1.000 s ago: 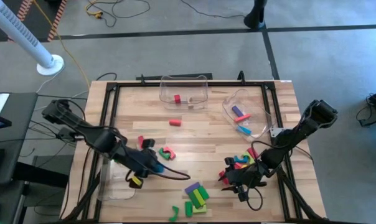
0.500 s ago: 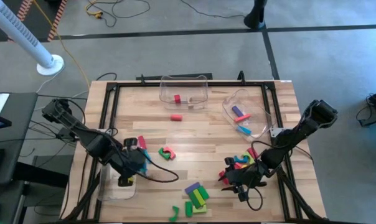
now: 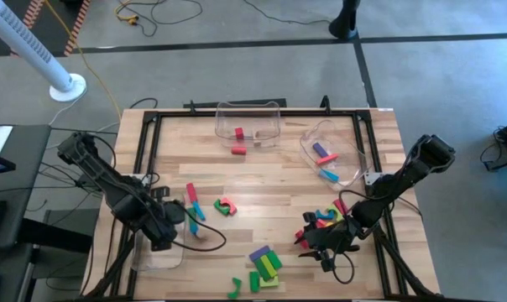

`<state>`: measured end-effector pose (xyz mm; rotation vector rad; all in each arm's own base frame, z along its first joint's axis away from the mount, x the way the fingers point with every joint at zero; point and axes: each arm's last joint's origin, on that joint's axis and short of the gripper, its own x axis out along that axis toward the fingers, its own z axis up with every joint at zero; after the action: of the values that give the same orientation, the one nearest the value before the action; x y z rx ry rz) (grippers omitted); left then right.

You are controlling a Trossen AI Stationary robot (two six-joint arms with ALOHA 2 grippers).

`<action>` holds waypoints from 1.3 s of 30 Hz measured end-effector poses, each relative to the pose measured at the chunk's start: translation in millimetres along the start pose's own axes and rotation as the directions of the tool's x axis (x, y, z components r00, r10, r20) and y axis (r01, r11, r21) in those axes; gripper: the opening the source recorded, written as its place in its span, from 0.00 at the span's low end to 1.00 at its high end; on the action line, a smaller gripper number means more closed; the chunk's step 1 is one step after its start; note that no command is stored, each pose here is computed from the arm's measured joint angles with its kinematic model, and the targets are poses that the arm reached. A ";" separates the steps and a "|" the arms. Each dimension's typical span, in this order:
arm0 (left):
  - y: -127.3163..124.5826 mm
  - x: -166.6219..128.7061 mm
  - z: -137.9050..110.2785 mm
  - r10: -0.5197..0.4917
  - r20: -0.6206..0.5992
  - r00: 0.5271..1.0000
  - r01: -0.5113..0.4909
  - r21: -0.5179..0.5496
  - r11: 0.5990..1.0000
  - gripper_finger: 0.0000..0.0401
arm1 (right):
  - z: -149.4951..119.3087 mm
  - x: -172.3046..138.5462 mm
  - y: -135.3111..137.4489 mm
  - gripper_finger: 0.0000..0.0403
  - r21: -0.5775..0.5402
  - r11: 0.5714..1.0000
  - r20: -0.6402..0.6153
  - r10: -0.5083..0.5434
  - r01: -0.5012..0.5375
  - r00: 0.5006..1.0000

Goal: Sort blocks by size
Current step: Put the blue cylindrical block into the left transparent bin

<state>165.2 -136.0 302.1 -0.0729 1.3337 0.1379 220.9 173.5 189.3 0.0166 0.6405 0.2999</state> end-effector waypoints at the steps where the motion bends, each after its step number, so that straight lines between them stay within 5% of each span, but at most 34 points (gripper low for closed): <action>1: -0.4 2.9 -2.1 0.002 -0.014 1.000 -0.002 -0.003 1.000 0.34 | 0.0 0.0 0.0 0.54 0.003 1.000 0.000 0.000 0.000 1.000; 24: -1.2 67.0 -36.5 0.022 -0.191 0.981 -0.031 -0.045 0.999 0.34 | -0.7 -0.5 2.0 0.54 0.008 1.000 -0.002 0.006 -0.006 1.000; 39: 0.1 93.1 -45.0 -0.009 -0.189 0.982 -0.004 -0.066 0.998 0.34 | -0.7 -0.5 2.0 0.54 0.008 1.000 -0.001 0.006 -0.006 1.000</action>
<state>143.1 -136.4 201.1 -0.1469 1.5189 0.1763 219.5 175.2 189.3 0.0264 0.6433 0.3033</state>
